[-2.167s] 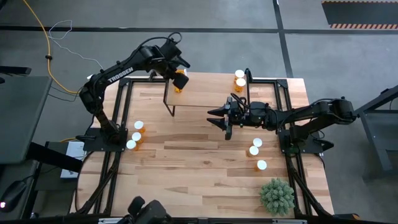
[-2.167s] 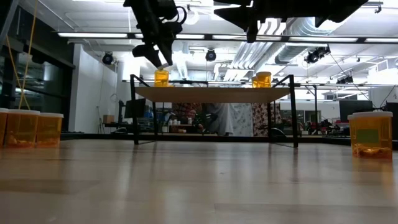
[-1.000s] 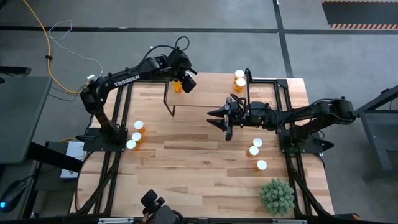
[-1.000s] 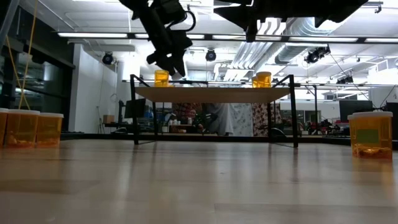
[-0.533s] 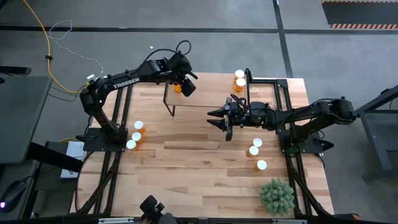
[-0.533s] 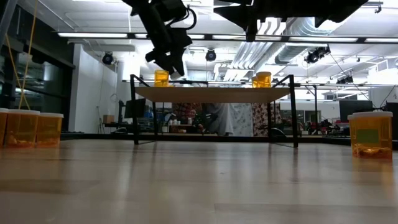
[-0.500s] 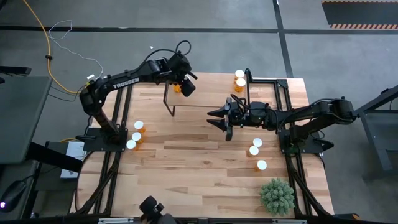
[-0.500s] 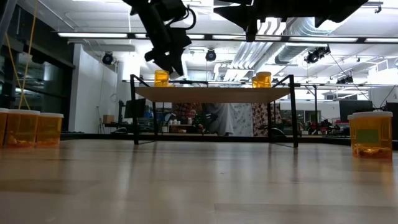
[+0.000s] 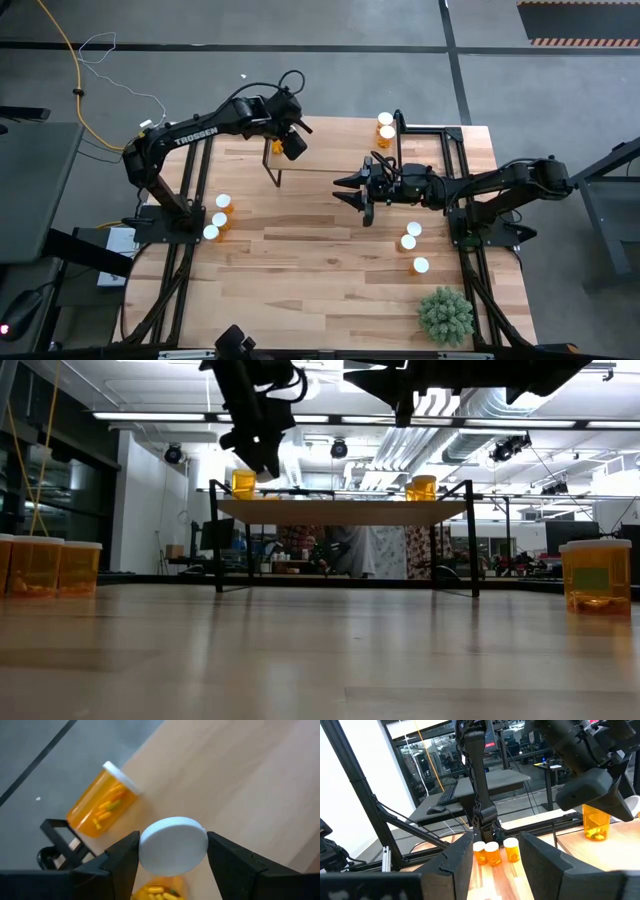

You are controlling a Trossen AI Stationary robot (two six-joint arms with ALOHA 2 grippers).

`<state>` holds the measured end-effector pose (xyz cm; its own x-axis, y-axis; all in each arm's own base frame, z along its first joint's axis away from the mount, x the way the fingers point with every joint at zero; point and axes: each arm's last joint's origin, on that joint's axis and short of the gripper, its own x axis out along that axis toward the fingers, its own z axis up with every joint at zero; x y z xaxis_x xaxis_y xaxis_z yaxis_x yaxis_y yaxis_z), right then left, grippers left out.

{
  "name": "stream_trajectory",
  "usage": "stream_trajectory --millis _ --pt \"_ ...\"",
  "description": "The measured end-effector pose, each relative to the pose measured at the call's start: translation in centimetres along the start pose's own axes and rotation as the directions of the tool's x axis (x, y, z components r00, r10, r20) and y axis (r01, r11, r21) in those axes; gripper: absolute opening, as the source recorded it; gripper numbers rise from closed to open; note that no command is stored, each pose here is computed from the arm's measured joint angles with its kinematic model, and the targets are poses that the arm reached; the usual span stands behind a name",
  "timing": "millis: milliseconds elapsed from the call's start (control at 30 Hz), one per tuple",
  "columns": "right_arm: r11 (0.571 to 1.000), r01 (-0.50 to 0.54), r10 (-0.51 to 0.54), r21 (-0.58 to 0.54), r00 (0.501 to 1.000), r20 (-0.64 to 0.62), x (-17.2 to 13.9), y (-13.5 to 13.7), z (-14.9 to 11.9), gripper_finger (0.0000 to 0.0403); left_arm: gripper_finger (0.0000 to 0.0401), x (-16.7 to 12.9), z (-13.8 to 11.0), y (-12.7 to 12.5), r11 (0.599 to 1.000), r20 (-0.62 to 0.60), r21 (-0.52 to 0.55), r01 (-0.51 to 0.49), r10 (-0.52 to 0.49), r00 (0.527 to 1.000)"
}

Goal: Pick and place medicine bottles onto shelf by color
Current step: Put the yellow pill bottle on the shelf

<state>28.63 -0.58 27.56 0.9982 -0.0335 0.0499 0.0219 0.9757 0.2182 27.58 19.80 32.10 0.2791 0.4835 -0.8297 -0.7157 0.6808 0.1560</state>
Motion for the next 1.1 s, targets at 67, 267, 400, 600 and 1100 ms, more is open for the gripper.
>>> stream_trajectory --millis 67,267,400,600,1100 --pt "1.0 0.0 0.0 0.0 1.0 0.0 0.0 0.0 0.0 0.0152 0.0207 -0.2 0.0 -0.3 1.0 0.01 0.006 0.006 -0.006 1.0" --pt "1.0 0.0 0.0 -0.004 1.0 0.0 0.0 0.0 0.0 0.0152 0.0207 -1.6 0.0 -0.7 0.999 0.053 0.014 0.043 -0.043 0.998" --pt "1.0 0.0 0.0 -0.03 1.0 0.0 0.0 0.0 0.0 0.0152 0.0207 -4.1 -0.4 -1.8 0.992 0.109 0.061 0.115 -0.121 0.987" --pt "0.998 0.0 0.0 -0.056 1.0 0.0 0.0 0.0 0.0 0.0152 0.0207 -8.0 -1.5 -6.0 0.952 0.207 0.254 0.169 -0.224 0.952" --pt "0.999 0.009 -0.007 0.052 1.0 -0.03 0.3 -0.1 -0.6 0.0152 0.0207 -7.5 -7.5 -15.6 0.727 0.433 0.626 -0.283 -0.022 0.901"
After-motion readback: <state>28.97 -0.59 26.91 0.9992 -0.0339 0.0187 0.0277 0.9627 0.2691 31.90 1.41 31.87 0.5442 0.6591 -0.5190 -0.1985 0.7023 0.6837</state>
